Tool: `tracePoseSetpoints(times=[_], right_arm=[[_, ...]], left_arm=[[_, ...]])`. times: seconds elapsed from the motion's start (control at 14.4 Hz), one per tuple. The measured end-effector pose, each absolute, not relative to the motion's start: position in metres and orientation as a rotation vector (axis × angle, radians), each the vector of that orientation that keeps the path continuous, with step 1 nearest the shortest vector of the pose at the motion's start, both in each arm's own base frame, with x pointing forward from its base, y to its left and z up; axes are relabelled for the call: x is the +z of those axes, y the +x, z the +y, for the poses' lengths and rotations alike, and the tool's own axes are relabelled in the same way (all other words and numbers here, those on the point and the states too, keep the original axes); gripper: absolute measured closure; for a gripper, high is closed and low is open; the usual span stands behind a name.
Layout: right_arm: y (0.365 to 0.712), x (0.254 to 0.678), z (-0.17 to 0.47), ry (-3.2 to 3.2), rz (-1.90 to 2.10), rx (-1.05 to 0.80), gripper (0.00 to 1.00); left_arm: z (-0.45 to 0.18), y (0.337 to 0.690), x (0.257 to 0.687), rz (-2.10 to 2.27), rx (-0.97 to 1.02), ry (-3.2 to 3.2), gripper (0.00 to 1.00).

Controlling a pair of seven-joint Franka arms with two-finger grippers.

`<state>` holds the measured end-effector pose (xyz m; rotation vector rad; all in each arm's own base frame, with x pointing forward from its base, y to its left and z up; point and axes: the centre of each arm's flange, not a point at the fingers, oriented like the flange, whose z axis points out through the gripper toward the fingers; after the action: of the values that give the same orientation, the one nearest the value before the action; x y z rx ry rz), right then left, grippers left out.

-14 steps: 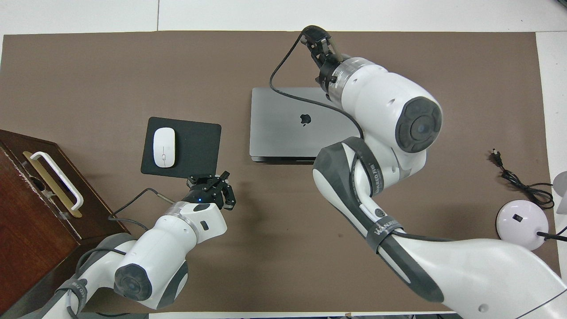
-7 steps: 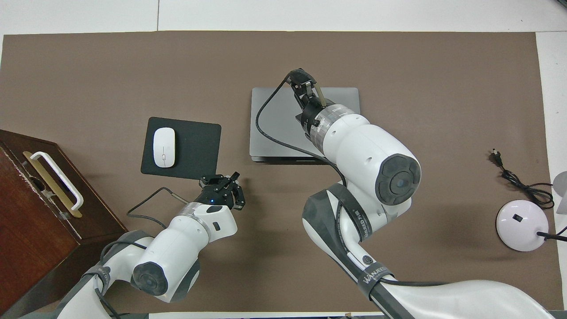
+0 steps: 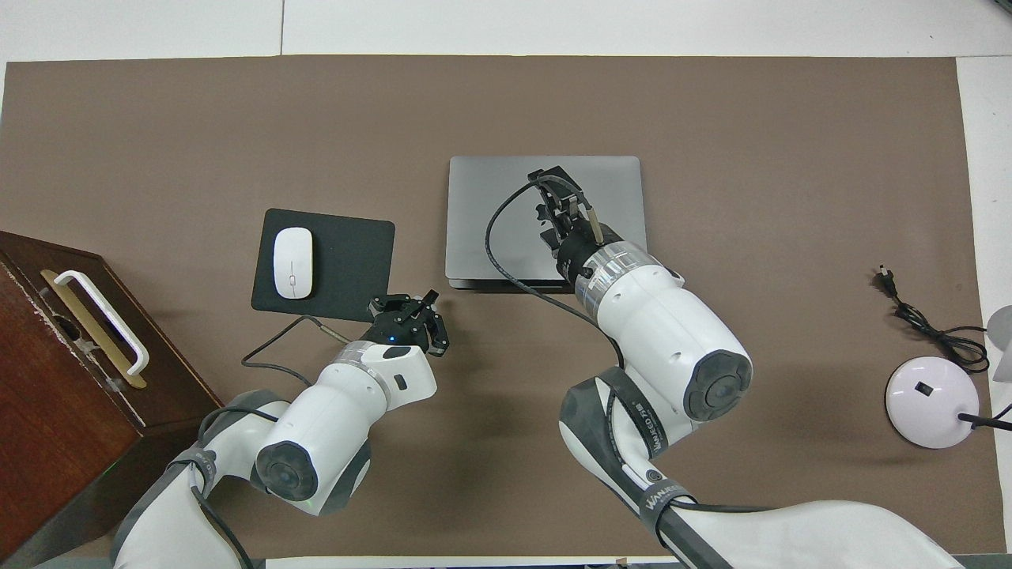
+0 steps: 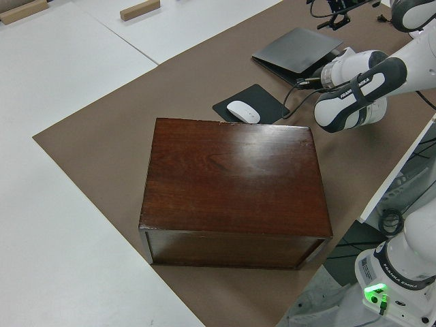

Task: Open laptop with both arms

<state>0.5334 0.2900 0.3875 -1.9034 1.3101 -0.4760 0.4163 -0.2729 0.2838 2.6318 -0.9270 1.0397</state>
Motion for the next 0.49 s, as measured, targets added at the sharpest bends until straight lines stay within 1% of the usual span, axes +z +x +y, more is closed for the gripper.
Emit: tracePoseSetpoints(times=[0.14, 0.21, 0.49], right_arm=[[0.525, 0.377, 0.285, -1.887, 1.302, -0.484, 0.02], [0.521, 0.373, 0.285, -1.888, 1.305, -0.480, 0.00], [0.495, 0.372, 0.297, -1.869, 1.322, -0.430, 0.00]], left_arm=[[-0.277, 0.421, 0.281, -0.930, 1.041, 2.629, 0.99], [-0.281, 0.421, 0.281, -0.934, 1.040, 2.625, 0.99], [-0.298, 0.421, 0.276, -0.947, 1.032, 2.608, 0.99]])
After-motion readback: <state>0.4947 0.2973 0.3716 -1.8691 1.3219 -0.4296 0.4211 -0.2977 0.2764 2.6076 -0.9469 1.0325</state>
